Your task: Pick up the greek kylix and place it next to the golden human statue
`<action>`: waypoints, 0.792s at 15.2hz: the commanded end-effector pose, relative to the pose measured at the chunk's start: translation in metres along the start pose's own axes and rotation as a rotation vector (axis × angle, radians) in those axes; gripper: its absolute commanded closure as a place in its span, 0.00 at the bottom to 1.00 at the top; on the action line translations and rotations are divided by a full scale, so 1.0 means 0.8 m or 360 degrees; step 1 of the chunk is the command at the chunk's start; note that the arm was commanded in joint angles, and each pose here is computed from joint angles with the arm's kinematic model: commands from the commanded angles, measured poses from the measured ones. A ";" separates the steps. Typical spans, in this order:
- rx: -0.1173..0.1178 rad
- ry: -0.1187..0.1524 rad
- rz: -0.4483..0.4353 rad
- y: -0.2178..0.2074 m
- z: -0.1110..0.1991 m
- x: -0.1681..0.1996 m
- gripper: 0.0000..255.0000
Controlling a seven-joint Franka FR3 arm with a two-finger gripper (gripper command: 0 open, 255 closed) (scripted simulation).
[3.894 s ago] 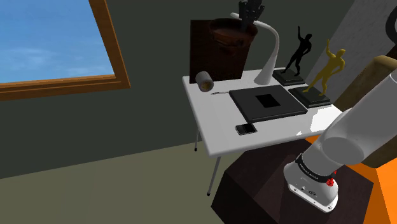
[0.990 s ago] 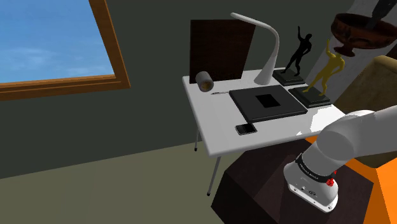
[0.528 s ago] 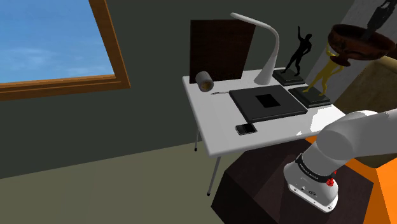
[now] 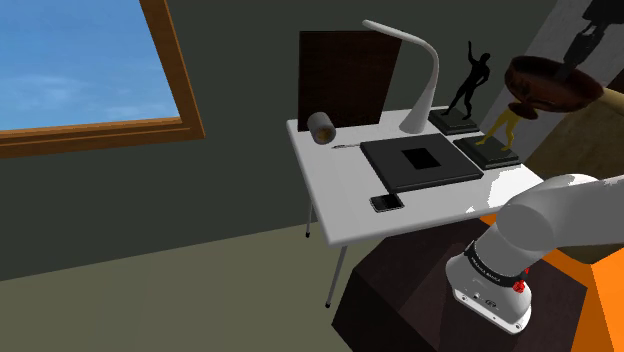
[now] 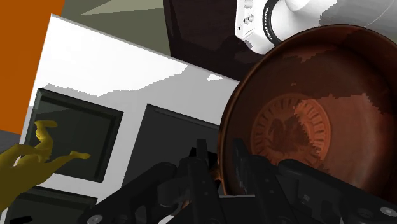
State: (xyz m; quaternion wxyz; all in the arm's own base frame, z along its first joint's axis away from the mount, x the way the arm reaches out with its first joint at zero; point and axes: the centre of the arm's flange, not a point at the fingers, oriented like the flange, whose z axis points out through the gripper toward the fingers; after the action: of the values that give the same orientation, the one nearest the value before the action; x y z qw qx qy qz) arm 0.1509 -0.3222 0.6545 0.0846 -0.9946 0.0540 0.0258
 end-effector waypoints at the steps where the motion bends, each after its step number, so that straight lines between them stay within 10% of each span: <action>1: -0.0001 0.0002 -0.0001 0.002 0.013 0.001 1.00; 12: -0.0001 0.0002 -0.0001 0.014 0.084 0.005 1.00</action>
State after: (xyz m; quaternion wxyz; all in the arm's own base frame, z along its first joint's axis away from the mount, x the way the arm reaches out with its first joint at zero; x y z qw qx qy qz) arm 0.1522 -0.3218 0.5921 0.0846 -0.9946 0.0540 0.0258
